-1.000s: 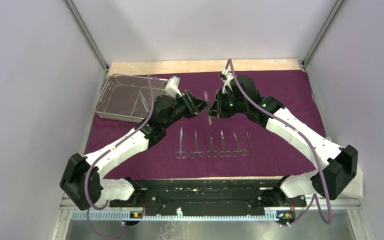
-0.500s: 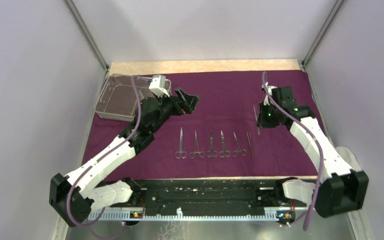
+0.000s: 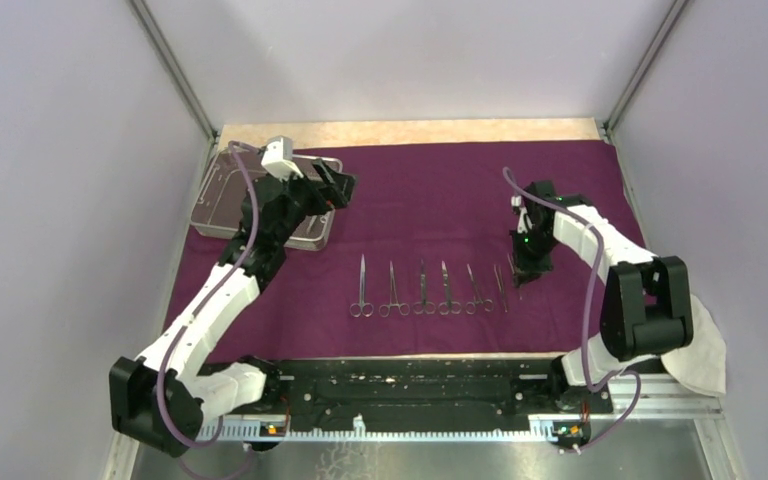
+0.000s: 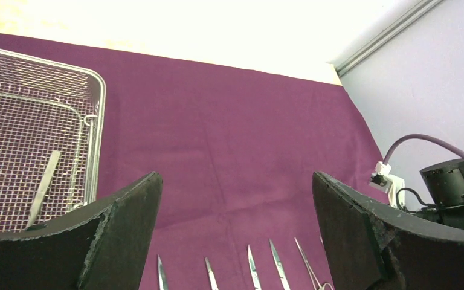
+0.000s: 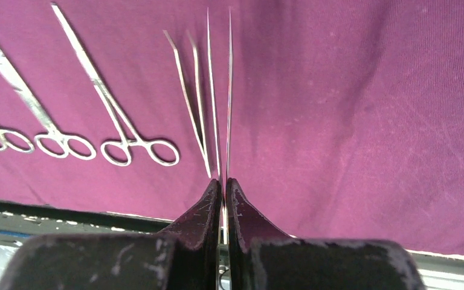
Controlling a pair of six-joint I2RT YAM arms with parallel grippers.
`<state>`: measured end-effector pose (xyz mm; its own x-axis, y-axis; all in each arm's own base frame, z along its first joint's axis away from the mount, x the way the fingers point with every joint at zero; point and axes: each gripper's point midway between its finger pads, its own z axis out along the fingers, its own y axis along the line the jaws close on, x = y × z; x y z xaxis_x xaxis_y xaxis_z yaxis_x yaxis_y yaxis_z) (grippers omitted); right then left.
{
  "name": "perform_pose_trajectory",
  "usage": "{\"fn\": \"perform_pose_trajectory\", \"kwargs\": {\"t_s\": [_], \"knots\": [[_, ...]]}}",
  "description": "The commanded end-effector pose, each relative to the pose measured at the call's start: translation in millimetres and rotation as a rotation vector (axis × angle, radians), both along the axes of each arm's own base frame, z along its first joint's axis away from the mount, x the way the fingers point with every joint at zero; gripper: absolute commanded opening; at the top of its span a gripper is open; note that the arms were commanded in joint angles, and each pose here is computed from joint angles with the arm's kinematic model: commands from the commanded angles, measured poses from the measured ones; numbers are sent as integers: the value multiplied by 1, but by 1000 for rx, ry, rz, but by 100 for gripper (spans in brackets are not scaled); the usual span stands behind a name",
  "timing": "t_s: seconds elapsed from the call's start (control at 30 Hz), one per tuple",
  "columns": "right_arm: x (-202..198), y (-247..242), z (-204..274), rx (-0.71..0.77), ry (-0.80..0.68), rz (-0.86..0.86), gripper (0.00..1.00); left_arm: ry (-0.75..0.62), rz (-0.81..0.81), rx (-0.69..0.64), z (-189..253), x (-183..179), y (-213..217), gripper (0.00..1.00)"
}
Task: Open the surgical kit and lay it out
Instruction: Place the medical item in the surgical kit.
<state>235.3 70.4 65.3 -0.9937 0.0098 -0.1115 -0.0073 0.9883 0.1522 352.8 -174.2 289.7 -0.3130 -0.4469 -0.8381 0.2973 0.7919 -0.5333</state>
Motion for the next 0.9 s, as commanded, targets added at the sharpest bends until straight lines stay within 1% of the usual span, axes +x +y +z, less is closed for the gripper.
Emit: {"fn": "perform_pose_trajectory", "kwargs": {"t_s": [0.0,0.1,0.23,0.77,0.87], "knots": [[2,-10,-11,-61,28,-36,0,-53,-51,24,10,2,-2,99],[-1,-12,-18,-72,61,-38,0,-67,-52,44,14,5,-1,99],[-1,-13,-18,-81,62,-41,0,-87,-58,79,17,7,-1,99],[1,-13,-33,-83,104,-19,0,-94,-49,96,18,6,2,99],[0,-13,-36,-86,119,-19,2,-95,-40,99,18,6,3,99]]}}
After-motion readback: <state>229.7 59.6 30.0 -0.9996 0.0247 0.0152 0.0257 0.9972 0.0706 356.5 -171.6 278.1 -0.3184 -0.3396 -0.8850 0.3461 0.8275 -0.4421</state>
